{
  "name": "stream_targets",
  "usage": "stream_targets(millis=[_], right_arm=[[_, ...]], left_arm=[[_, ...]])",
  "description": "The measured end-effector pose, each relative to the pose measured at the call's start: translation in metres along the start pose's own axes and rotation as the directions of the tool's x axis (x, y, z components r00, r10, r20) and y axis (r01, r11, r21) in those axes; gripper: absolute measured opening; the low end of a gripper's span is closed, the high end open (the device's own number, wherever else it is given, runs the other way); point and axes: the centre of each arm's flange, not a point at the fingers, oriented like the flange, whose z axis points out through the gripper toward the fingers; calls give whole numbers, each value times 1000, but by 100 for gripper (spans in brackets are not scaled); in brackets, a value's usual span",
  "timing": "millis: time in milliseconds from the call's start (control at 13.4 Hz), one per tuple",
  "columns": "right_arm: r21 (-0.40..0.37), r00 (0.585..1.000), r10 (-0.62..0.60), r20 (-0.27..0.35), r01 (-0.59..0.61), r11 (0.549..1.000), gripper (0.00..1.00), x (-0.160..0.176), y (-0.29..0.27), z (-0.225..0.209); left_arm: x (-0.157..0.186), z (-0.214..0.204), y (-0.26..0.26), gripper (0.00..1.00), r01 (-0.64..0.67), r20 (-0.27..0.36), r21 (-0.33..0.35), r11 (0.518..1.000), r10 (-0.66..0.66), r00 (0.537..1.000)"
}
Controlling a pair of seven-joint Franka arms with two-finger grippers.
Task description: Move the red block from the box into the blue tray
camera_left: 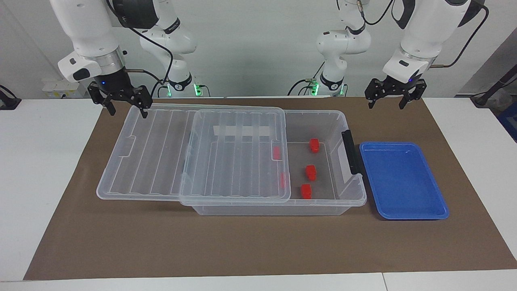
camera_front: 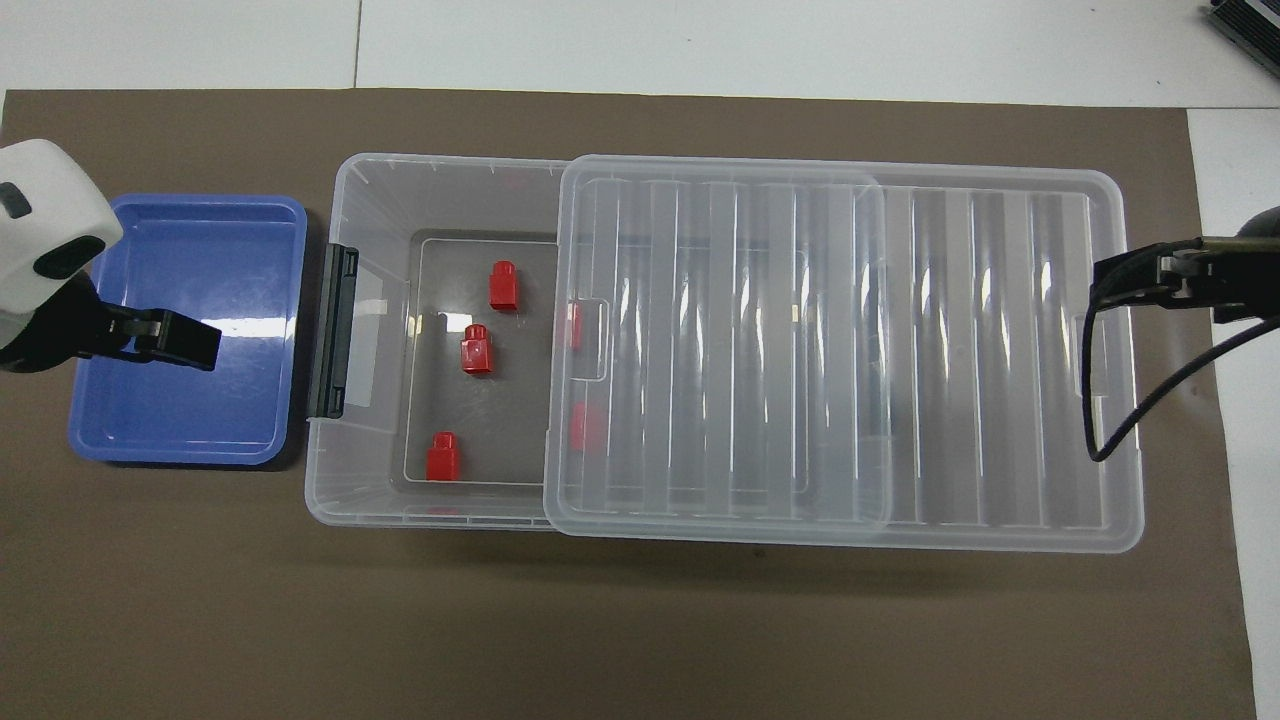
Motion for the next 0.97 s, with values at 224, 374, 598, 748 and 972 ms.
stream_targets(millis=[224,374,598,748,972], right_arm=[[-10,998,14,60,-14,1000,100,-1,6,11],[-14,996,29,85,-28,1000,100,-7,14,16],[-1,995,35,93,-35,999,100,-14,17,16],[0,995,35,94,-35,999,100,-15,17,16],[0,995,35,95,-35,999,100,-15,17,17]], left_arm=[[0,-2,10,100,24,-6,1,1000,-24,1000],[2,-6,30,100,94,-34,-11,995,-95,995],[8,-13,65,100,153,-88,-120,981,-164,982],[11,-2,79,100,142,-101,-144,979,-158,982],[15,48,118,100,144,-98,-151,978,-160,982]])
